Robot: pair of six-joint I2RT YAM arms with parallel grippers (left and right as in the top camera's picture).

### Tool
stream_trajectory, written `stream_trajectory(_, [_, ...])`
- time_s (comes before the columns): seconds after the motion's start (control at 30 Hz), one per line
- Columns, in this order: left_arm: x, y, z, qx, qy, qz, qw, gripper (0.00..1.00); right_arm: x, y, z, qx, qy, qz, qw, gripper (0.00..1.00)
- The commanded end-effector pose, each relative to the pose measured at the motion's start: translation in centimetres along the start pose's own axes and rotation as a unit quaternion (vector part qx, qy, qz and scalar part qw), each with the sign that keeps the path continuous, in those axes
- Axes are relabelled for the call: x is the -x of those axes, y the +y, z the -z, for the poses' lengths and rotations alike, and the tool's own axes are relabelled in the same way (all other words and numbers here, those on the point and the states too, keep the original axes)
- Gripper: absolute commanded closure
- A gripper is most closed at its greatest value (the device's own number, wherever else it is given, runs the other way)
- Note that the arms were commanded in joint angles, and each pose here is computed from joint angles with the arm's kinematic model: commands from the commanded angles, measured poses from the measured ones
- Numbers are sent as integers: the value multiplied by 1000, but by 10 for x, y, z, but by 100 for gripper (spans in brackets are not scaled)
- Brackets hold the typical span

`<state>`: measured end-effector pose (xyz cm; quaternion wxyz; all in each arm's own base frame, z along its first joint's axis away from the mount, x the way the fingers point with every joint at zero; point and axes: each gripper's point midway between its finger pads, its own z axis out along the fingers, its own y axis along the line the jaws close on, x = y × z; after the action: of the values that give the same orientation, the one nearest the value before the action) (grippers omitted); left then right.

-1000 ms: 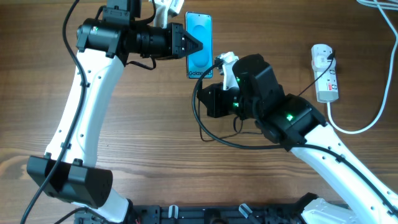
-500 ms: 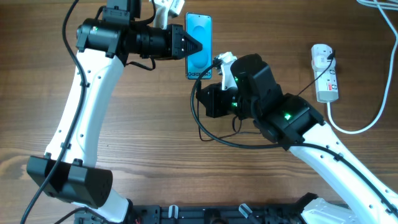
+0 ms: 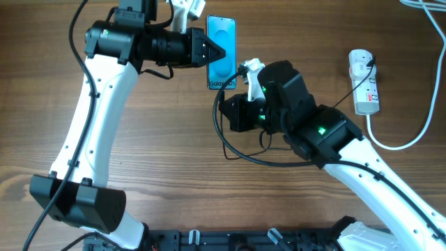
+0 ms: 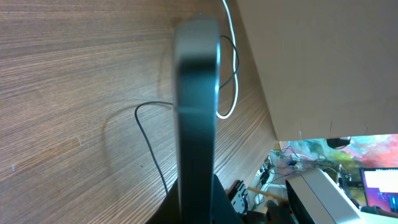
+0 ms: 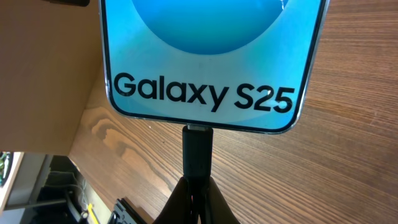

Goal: Plug charger to phone and switch on socket
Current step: 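Push the USB-C plug up into the phone's bottom port with the right gripper, then lower the plugged phone onto the table with both grippers and release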

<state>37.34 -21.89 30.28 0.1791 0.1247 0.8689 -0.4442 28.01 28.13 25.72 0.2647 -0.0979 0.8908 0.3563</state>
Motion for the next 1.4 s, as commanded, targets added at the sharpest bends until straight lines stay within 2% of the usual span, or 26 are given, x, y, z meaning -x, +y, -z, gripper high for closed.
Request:
stream_trajectory(0.0, [-5, -6, 0, -14, 10, -7, 1000, 96, 32, -2, 7, -19, -55, -2, 998, 96])
stream_trajectory(0.23, [-6, -6, 0, -13, 12, -4, 1000, 96, 42, 5, 11, -11, -74, 9, 997, 95])
stream_trajectory(0.3, [-6, -6, 0, -13, 12, -4, 1000, 96, 41, 4, 11, -11, -72, 11, 997, 83])
stream_trajectory(0.37, [-6, -6, 0, -13, 12, -4, 1000, 96, 39, 3, 10, -14, -67, 9, 998, 57])
stream_trajectory(0.43, [-5, 1, 0, 6, 8, -4, 1000, 96, 32, 3, 10, -11, -51, 9, 999, 55])
stream_trajectory(0.53, [-1, 29, -1, 81, -1, 5, 997, 96, 9, 8, 9, 14, 4, 53, 999, 51])
stream_trajectory(0.57, [-3, 37, -4, 92, 6, 14, 996, 96, 0, 2, 9, 2, 21, 45, 999, 49])
stream_trajectory(0.6, [-8, 48, -9, 104, 18, 27, 994, 96, -9, -4, 9, -10, 39, 37, 998, 42])
stream_trajectory(0.67, [-17, 69, -21, 123, 48, 56, 990, 96, -30, -29, 14, -70, 78, 11, 994, 0])
stream_trajectory(0.7, [-20, 77, -27, 125, 59, 66, 988, 96, -39, -44, 18, -111, 89, -14, 990, 0])
stream_trajectory(0.73, [-28, 99, -47, 130, 88, 92, 983, 96, -52, -76, 30, -200, 99, -58, 973, 0])
stream_trajectory(0.8, [-37, 112, -61, 133, 113, 109, 979, 96, -59, -89, 38, -239, 101, -83, 962, 0])
stream_trajectory(0.97, [-73, 134, -110, 142, 191, 134, 962, 96, -61, -90, 39, -245, 101, -94, 960, 0])
stream_trajectory(1.07, [-68, 147, -133, 147, 181, 111, 966, 96, -62, -92, 37, -248, 107, -95, 958, 0])
stream_trajectory(1.37, [-60, 176, -154, 198, 150, 145, 958, 96, -75, -112, 12, -272, 136, -100, 947, 0])
